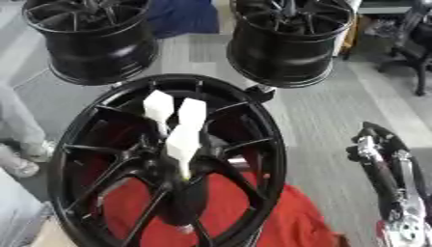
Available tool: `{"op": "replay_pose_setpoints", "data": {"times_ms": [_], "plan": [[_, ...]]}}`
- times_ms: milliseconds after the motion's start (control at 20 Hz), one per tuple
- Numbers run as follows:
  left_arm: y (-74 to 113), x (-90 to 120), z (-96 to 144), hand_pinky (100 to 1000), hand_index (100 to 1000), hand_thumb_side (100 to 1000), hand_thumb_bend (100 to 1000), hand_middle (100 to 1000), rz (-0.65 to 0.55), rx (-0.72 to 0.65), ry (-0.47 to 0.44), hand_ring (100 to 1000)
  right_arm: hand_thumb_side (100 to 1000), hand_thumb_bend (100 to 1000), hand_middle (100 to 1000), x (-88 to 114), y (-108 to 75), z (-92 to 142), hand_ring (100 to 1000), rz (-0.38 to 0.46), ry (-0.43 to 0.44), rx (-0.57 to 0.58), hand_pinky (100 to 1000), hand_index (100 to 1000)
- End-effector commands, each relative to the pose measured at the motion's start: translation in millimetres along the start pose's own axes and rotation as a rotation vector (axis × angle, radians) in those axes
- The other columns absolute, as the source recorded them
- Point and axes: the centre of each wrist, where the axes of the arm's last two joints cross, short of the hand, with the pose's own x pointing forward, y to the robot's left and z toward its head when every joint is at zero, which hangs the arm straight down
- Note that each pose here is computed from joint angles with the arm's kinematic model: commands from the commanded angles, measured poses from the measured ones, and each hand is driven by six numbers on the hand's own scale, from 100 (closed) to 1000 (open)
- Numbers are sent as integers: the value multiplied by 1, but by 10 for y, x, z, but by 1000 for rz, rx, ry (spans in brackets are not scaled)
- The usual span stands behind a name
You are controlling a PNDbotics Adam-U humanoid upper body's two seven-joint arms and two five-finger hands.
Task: Pull the pin out of the wheel hub.
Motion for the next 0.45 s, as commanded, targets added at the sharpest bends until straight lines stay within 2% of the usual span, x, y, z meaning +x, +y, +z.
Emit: {"op": "replay_pose_setpoints", "data": {"times_ms": [50,450], "plan": [[-28,60,-17,561,802,713,100,624,-19,-2,-10,507,579,100,572,53,-8,-29,571,-2,-23,3,582,795],[-107,76,-10,565,802,723,100,626,-24,-55,-9,510,578,100,573,57,-3,-31,572,-2,-23,9,583,795]]}}
